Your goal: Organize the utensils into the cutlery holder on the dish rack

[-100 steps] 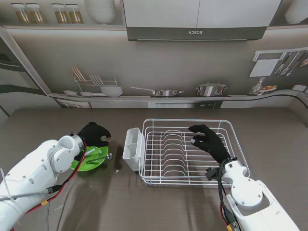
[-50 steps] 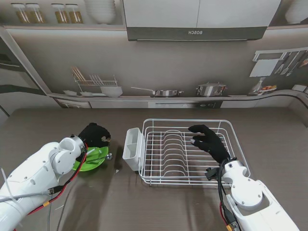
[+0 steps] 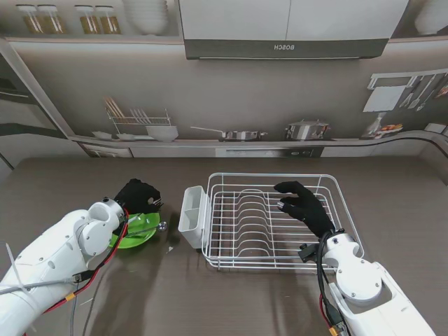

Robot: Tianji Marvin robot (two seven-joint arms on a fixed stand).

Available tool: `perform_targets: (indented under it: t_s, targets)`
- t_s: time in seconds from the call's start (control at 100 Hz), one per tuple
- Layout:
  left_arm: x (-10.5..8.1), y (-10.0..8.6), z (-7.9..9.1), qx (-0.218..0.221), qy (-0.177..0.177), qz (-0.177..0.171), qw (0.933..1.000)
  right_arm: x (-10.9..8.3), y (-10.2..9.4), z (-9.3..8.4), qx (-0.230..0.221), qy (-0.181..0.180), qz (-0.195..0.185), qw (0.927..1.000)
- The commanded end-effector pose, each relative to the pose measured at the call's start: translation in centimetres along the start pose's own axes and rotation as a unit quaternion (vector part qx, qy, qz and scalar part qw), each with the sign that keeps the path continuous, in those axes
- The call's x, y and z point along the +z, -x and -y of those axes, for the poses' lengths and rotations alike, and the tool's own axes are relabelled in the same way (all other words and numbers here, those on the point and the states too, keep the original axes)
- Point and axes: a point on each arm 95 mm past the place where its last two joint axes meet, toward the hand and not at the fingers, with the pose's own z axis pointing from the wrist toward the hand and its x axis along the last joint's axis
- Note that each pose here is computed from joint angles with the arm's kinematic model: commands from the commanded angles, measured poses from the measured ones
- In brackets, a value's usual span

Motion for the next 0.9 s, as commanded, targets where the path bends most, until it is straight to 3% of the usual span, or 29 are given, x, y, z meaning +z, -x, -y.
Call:
perform_targets:
  t_s: [0.0, 0.65, 0.89]
  targets:
    - [0.2, -0.3, -0.4, -0.006, 0.007, 0.000, 1.0000, -0.1, 0.0, 0.4, 0.004, -0.008, 0.001, 1.0000]
    - [-0.7, -0.1, 0.0, 0.000, 0.004, -0.002, 1.0000, -0.1, 0.1, 0.5, 0.003, -0.008, 0.005, 0.9999]
    - [-1.2, 0.1, 0.4, 0.026, -0.021, -0.003, 0.9994, -0.1, 0.1, 0.5, 0.005, -0.008, 0.005, 0.9999]
